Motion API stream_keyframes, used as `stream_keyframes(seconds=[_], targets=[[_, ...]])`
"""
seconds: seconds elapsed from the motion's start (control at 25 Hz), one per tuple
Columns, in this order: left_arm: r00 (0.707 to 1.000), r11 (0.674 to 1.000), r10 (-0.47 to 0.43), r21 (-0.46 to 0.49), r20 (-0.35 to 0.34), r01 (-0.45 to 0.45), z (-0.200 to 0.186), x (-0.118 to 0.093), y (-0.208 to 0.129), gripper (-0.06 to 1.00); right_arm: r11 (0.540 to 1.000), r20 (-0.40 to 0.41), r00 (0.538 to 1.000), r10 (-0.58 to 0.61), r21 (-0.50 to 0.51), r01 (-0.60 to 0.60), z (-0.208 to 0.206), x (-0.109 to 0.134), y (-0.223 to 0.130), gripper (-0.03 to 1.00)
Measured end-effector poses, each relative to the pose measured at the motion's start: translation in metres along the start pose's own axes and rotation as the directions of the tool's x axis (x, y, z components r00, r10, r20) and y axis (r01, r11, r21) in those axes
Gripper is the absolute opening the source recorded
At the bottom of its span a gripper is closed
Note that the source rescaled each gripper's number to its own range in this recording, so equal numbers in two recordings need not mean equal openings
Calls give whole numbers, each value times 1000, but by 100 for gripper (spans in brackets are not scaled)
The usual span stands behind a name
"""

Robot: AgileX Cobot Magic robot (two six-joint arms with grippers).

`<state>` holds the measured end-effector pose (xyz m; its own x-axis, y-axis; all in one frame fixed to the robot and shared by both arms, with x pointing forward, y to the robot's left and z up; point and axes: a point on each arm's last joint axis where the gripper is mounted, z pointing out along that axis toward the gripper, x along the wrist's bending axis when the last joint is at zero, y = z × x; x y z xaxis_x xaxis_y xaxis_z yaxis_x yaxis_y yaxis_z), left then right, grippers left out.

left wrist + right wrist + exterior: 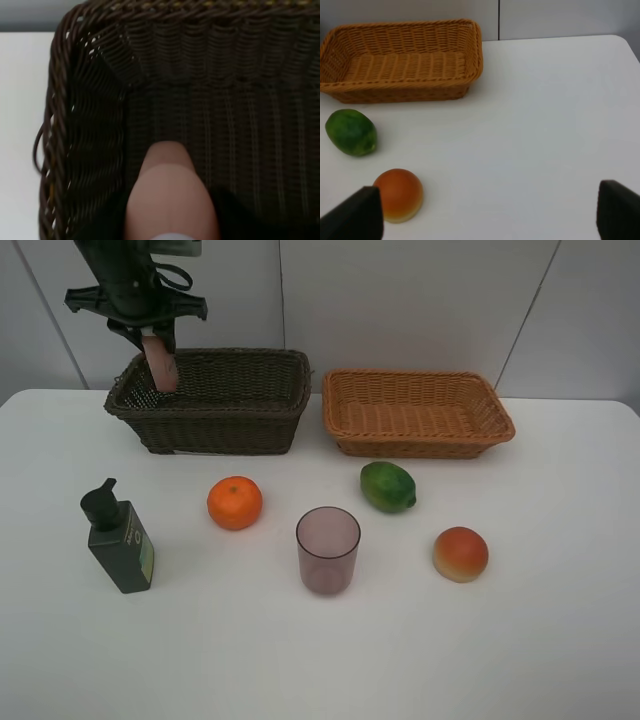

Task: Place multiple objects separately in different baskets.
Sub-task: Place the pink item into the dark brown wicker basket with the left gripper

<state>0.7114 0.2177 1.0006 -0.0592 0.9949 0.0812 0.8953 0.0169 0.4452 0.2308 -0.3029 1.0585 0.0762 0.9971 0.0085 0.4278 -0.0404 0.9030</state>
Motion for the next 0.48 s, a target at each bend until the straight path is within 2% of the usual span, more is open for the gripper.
stream_keyframes(seconds=[0.48], targets=[[1000, 1000, 7, 10, 13, -7, 66, -7, -8, 41, 1000, 0, 1000, 0, 0, 0, 0, 0, 0, 79]])
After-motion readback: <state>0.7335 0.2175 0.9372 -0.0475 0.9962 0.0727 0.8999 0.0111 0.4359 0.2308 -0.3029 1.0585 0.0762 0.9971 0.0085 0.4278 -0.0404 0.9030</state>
